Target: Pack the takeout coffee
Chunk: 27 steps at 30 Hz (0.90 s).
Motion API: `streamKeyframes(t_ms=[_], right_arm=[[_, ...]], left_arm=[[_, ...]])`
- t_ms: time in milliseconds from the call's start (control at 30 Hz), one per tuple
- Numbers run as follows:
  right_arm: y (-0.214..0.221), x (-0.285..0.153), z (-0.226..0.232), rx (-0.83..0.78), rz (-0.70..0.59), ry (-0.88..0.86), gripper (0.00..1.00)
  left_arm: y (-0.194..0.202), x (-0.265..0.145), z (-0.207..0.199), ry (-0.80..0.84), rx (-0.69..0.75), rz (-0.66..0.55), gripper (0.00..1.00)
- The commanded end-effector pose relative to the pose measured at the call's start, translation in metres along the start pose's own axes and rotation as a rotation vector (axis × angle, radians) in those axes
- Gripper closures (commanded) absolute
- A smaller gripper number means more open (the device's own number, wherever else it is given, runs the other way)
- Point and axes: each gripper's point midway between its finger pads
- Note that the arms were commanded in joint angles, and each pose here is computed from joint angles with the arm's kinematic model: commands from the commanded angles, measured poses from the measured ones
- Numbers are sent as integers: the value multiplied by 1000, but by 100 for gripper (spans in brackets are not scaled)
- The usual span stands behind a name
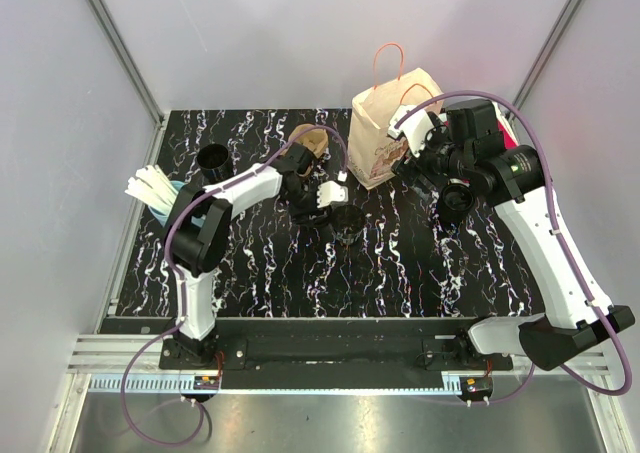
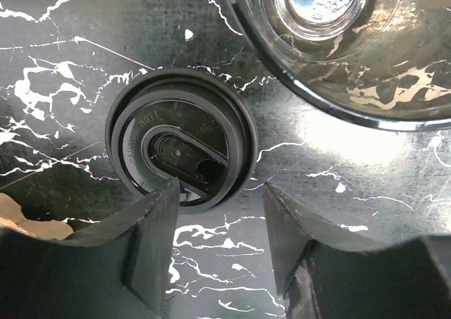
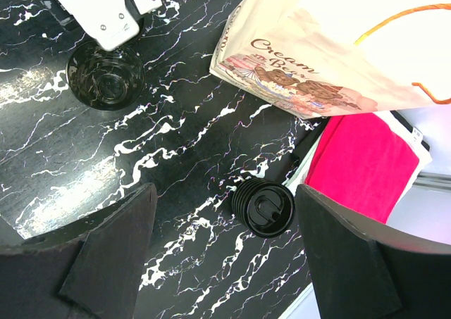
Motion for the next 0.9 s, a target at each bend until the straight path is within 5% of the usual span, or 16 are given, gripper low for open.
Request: streamKeyframes(t_ms=[0,433,600,867], right_arm=[[-5,-9,-6,8,-28,37,15],[-7,-13,-7,8,-35,40,16],[-9,-13,-6,7,-38,34,16],[-10,-13,-6,4,-40,31,16]], left_arm=[[-12,2,0,24,31,-19,49],[-4,5,-9,65,26,35,80],[-5,-3,-6,36,10,44,80],[-35,-40,-12,30,95,-115,44]])
Point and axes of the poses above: each gripper's point midway between its finger pads, its own x axis out along the fingers, its own z axis along the line the jaws close on, y = z × x, and after that the axes turned 2 degrees about -x, right-handed
